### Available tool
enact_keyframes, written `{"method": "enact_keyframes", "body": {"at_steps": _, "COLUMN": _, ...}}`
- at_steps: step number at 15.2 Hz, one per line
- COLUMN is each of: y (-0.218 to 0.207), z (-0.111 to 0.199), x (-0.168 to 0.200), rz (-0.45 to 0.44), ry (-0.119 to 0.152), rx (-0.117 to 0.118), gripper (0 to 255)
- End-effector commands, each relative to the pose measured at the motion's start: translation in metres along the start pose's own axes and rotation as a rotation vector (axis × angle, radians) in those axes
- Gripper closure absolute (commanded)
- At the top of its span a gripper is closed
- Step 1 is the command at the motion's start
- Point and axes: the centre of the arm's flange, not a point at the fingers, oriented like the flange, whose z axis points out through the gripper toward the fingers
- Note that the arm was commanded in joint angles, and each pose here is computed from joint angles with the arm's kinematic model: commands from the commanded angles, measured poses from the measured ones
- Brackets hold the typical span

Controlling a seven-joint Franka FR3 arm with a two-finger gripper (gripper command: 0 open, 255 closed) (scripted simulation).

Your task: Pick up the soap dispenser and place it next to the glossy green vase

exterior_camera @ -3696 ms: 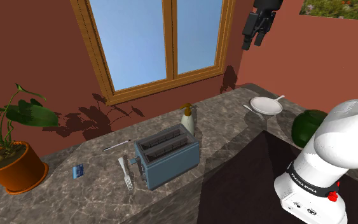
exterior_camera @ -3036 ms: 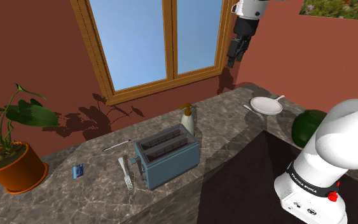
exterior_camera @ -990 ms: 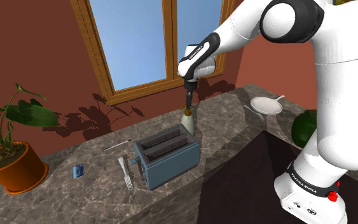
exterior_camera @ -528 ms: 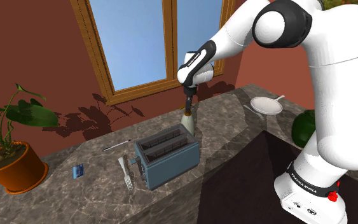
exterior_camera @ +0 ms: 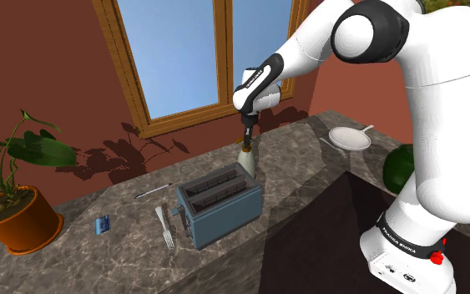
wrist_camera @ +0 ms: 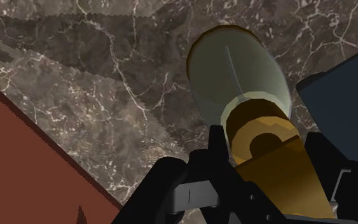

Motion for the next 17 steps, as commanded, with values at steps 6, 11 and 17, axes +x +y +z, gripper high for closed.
{"method": "enact_keyframes", "body": {"at_steps": 6, "y": 0.0, "z": 0.0, "x": 0.0, "rz": 0.0, "ry": 0.0, "rx": 0.0, "gripper": 255}}
{"method": "enact_keyframes", "body": {"at_steps": 11, "y": -0.001, "z": -0.016, "x": 0.001, "rz": 0.0, "ry": 0.0, "rx": 0.0, "gripper": 255}}
{"method": "enact_keyframes", "body": {"at_steps": 17, "y": -0.002, "z": -0.048, "x": 0.002, "rz": 0.0, "ry": 0.0, "rx": 0.0, "gripper": 255}}
